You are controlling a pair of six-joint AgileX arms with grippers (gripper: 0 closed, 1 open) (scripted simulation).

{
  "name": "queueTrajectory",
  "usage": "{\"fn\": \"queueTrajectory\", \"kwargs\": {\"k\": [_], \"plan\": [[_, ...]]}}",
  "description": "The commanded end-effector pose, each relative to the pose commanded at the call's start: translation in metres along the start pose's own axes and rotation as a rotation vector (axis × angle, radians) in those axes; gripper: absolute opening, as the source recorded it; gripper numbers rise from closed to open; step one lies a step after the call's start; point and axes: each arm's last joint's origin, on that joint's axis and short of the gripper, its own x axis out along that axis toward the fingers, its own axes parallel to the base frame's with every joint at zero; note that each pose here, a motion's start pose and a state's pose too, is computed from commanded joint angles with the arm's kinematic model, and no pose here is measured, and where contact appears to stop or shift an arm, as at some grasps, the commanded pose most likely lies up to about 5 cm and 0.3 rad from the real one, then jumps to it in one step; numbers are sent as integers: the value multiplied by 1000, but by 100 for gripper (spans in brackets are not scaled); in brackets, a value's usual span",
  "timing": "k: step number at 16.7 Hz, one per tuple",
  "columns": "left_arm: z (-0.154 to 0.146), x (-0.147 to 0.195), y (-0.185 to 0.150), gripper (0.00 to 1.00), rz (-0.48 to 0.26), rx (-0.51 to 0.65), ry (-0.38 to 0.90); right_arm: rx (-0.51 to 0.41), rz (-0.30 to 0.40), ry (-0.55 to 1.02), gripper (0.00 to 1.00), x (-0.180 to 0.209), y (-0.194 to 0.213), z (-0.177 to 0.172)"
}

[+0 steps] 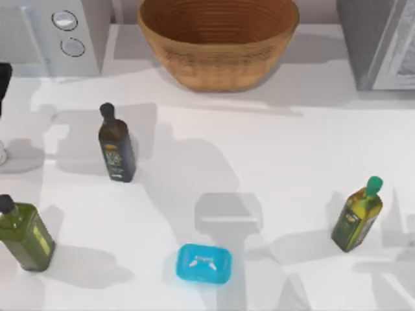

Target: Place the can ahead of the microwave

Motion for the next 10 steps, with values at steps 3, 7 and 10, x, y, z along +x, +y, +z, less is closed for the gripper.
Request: {"fn": "queueTrajectory", "kwargs": {"k": [3, 7, 10], "plan": [[8, -27, 12, 100, 42, -29, -134, 0, 0, 0, 100, 0, 0, 0], [16, -56, 30, 100, 84, -53, -268, 0, 0, 0, 100, 0, 0, 0], [17, -58, 36, 100, 87, -55, -269, 0, 0, 0, 100, 0, 0, 0]]}}
